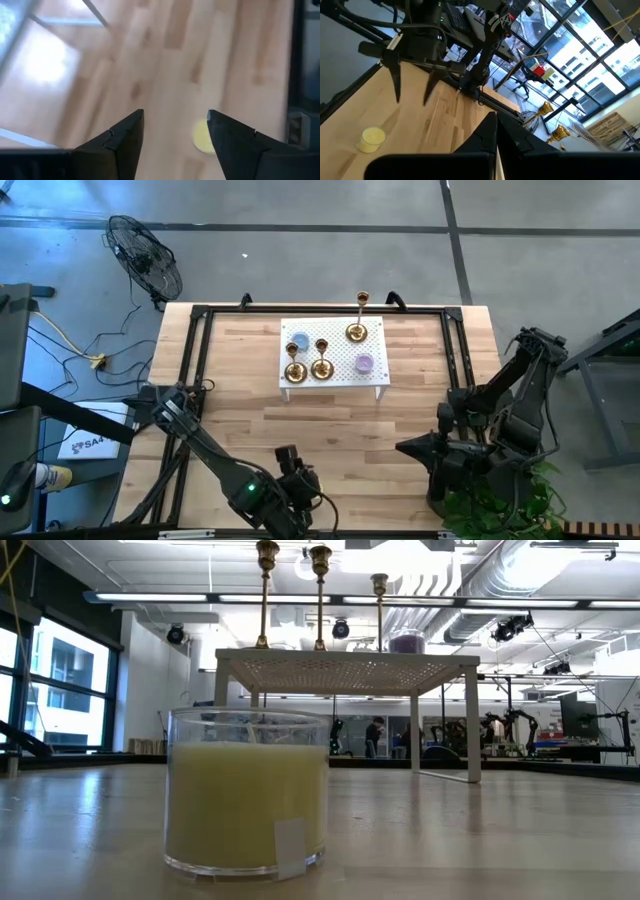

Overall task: Pick & Place candle stick holders
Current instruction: Put the yellow scented candle on the shelf

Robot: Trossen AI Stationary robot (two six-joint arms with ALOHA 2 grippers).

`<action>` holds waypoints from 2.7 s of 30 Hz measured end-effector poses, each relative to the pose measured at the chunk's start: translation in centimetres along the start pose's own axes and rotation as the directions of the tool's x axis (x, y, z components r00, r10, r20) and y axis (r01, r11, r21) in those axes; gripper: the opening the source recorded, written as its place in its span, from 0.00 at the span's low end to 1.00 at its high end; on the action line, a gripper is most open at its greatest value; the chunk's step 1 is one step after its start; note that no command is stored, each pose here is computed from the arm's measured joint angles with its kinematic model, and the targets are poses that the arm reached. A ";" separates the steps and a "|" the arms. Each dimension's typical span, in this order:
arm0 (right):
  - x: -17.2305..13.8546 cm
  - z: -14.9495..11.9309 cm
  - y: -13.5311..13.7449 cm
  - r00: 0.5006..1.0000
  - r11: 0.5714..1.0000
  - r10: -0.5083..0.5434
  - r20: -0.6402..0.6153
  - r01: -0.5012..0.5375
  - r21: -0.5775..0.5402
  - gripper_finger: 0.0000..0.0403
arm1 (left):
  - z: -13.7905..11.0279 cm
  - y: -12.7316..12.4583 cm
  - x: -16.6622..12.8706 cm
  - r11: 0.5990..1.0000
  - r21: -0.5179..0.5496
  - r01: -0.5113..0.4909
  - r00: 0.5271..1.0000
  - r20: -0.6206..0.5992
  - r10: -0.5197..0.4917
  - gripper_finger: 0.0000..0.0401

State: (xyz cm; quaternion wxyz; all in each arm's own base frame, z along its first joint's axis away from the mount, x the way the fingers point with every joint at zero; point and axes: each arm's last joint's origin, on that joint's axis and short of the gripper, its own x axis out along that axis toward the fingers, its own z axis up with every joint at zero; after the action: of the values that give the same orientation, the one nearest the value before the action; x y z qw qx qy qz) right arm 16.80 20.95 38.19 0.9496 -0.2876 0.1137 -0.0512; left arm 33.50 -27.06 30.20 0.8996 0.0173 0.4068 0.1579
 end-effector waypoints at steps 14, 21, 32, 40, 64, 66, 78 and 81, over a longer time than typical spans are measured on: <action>1.5 -0.3 -0.8 0.999 0.998 -0.019 -0.029 0.021 0.057 0.00 | -0.1 0.2 -0.1 0.997 0.065 -0.048 0.999 0.027 0.047 0.83; 2.0 -0.3 -0.9 0.999 0.998 0.021 -0.029 -0.019 0.063 0.00 | -0.4 -0.2 -0.1 0.997 0.057 0.054 0.997 -0.067 -0.050 0.88; 2.0 -0.3 -0.8 0.995 0.993 0.096 -0.014 -0.095 0.066 0.00 | 0.6 -1.5 -0.3 0.972 -0.043 0.230 0.972 -0.039 -0.231 0.88; 2.0 -0.4 -0.6 0.990 0.988 0.143 -0.012 -0.142 0.057 0.00 | 0.3 -1.2 -0.1 0.976 -0.137 0.168 0.984 -0.042 -0.175 0.88; 1.9 -0.4 -0.3 0.970 0.969 0.243 0.002 -0.242 0.040 0.00 | -3.0 -3.2 6.4 0.960 -0.279 -0.007 0.958 -0.277 -0.073 0.88; 1.9 -0.5 -0.1 0.960 0.960 0.279 -0.001 -0.279 0.031 0.00 | -2.9 -3.2 6.4 0.948 -0.318 -0.028 0.970 -0.236 -0.050 0.88; 1.3 -0.7 0.5 0.918 0.917 0.397 -0.007 -0.396 0.050 0.00 | -2.0 -4.2 6.5 0.896 -0.441 0.057 0.982 -0.139 -0.131 0.88; 0.9 -0.7 0.7 0.909 0.907 0.416 -0.001 -0.415 0.073 0.00 | -2.0 -4.2 6.5 0.893 -0.446 0.064 0.981 -0.138 -0.139 0.88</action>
State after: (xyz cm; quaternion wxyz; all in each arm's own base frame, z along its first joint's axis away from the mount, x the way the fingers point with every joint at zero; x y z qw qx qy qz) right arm 17.56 21.03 37.05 0.9474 -0.2225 0.1782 0.1455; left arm 37.22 -29.33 23.49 0.8502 -0.2208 0.4343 0.1993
